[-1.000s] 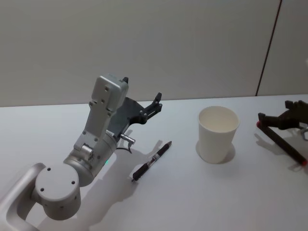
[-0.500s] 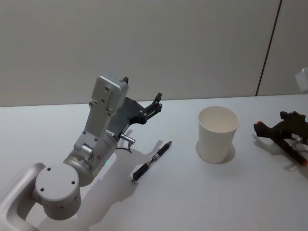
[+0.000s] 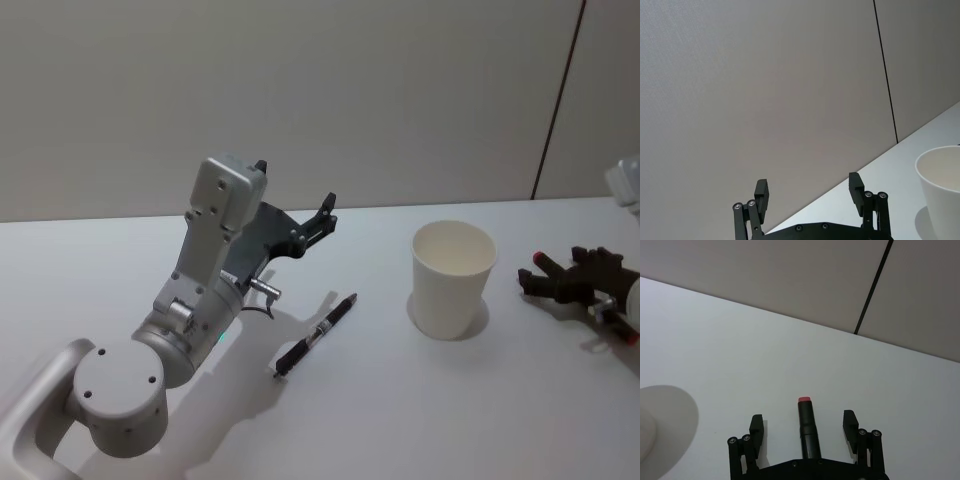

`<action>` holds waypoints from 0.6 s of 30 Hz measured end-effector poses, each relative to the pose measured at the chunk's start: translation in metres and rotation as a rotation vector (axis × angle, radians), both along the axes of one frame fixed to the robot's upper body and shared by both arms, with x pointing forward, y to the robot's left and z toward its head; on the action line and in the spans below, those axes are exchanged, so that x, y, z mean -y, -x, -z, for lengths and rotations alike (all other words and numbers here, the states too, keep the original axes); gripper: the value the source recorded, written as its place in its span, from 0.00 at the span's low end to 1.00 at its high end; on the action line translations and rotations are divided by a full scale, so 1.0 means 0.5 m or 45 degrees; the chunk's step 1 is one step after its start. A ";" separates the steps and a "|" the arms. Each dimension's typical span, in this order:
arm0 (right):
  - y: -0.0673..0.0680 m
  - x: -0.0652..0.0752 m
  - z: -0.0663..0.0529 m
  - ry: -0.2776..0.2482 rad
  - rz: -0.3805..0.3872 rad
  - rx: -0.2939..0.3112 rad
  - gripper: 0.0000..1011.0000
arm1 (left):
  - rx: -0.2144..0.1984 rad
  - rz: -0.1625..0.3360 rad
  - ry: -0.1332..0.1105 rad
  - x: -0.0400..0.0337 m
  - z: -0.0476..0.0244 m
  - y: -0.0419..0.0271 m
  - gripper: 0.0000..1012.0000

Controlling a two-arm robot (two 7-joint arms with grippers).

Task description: Place the pen into the pen holder.

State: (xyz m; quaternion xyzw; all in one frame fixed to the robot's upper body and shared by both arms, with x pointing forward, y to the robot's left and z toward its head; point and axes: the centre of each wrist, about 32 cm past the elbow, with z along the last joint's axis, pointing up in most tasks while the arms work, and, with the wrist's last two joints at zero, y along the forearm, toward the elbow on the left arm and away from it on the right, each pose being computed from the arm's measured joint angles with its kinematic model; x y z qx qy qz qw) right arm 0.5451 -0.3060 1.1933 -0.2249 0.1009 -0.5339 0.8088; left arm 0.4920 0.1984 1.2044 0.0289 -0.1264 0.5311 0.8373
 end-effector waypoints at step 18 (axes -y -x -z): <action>-0.010 -0.004 0.029 -0.071 0.012 -0.024 0.94 | 0.000 0.000 0.000 0.000 0.000 0.000 0.99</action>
